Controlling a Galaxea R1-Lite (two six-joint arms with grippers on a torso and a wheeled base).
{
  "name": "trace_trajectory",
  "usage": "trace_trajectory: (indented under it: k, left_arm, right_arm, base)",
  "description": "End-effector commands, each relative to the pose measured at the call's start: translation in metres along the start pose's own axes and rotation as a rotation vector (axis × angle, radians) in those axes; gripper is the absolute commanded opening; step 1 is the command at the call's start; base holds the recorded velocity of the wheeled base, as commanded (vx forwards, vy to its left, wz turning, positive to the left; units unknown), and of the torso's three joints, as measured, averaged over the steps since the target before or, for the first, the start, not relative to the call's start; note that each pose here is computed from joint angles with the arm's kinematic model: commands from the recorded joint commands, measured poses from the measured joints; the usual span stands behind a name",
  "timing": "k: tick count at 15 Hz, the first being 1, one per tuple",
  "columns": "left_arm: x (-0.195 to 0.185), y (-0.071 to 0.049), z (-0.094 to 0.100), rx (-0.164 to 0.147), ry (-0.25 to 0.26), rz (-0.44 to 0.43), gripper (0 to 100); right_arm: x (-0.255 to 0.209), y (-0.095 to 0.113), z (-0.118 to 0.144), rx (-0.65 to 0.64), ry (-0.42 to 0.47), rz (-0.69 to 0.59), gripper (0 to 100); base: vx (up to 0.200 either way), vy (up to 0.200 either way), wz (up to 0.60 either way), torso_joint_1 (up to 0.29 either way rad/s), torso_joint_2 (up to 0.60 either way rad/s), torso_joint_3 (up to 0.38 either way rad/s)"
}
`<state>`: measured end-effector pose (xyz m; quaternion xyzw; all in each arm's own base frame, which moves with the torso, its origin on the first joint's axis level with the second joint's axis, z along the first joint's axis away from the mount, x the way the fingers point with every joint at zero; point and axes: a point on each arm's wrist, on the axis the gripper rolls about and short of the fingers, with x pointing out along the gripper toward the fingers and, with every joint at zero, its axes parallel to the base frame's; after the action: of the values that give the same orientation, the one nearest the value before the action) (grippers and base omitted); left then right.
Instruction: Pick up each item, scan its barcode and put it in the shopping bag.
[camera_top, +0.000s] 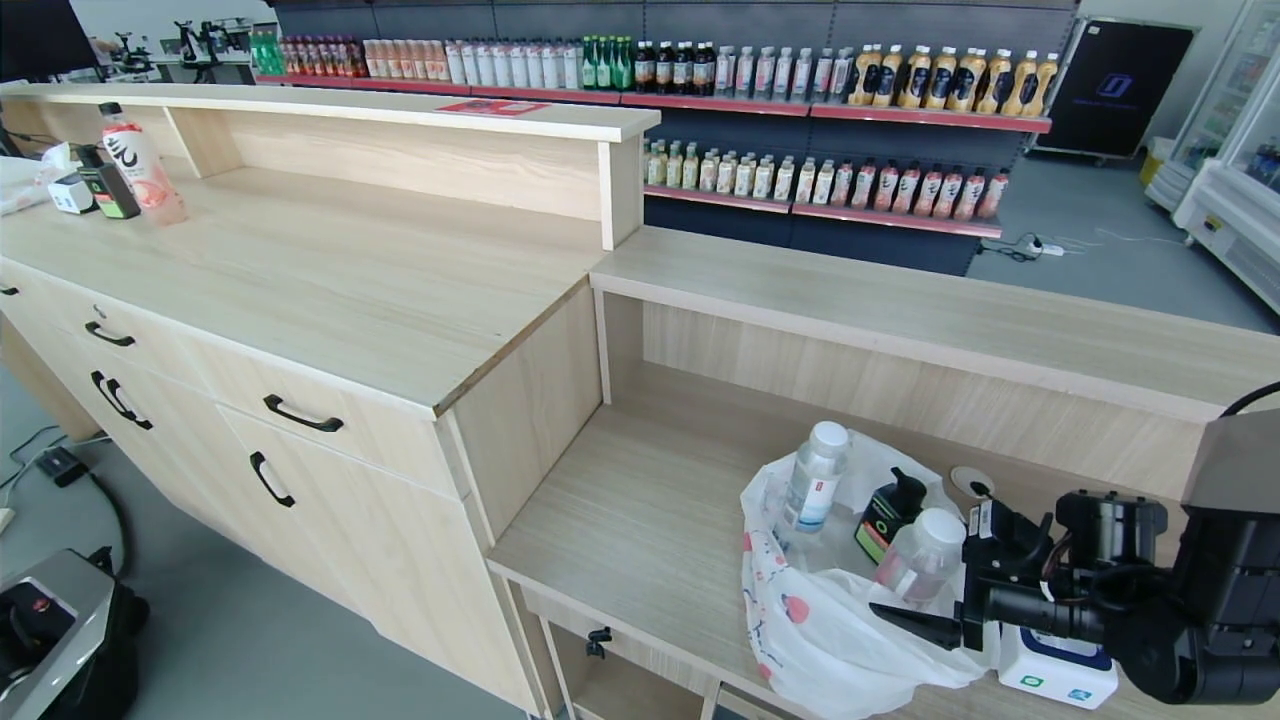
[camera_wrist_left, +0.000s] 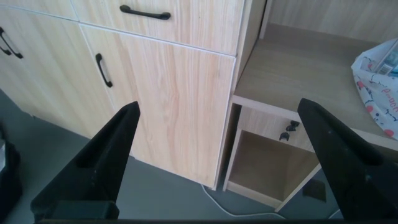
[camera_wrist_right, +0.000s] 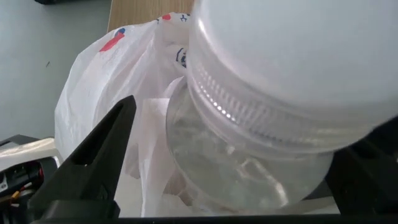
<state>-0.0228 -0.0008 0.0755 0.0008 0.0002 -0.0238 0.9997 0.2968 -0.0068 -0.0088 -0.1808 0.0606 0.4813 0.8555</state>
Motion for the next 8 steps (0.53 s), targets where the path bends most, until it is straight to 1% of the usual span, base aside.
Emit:
trace_trajectory:
  k: [1,2,3,4,6,7,8]
  left_arm:
    - [0.0,0.0,0.0,0.0,0.001,0.0,100]
    - [0.0,0.0,0.0,0.0,0.001,0.0,100]
    - [0.0,0.0,0.0,0.0,0.001,0.0,100]
    - [0.0,0.0,0.0,0.0,0.001,0.0,100]
    - [0.0,0.0,0.0,0.0,0.001,0.0,100]
    - [0.0,0.0,0.0,0.0,0.001,0.0,100]
    - [0.0,0.0,0.0,0.0,0.001,0.0,100]
  right_arm:
    - [-0.01,-0.005,0.03,-0.029,-0.029,-0.023,100]
    - [-0.013,-0.006,0.038,-0.027,-0.032,-0.028,100]
    - [-0.019,-0.006,0.051,-0.03,-0.039,-0.034,100]
    - [-0.031,-0.004,0.077,-0.025,-0.054,-0.045,100]
    - [-0.052,0.007,0.114,-0.007,-0.074,-0.06,100]
    - [-0.064,0.016,0.132,0.004,-0.082,-0.069,100]
    - [-0.08,0.031,0.152,0.019,-0.084,-0.096,100]
  base:
    - [0.0,0.0,0.0,0.0,0.0,0.0]
    - [0.0,0.0,0.0,0.0,0.0,0.0]
    - [0.0,0.0,0.0,0.0,0.0,0.0]
    - [0.0,0.0,0.0,0.0,0.0,0.0]
    - [0.0,0.0,0.0,0.0,0.0,0.0]
    - [0.0,0.0,0.0,0.0,0.0,0.0]
    - [0.0,0.0,0.0,0.0,0.0,0.0]
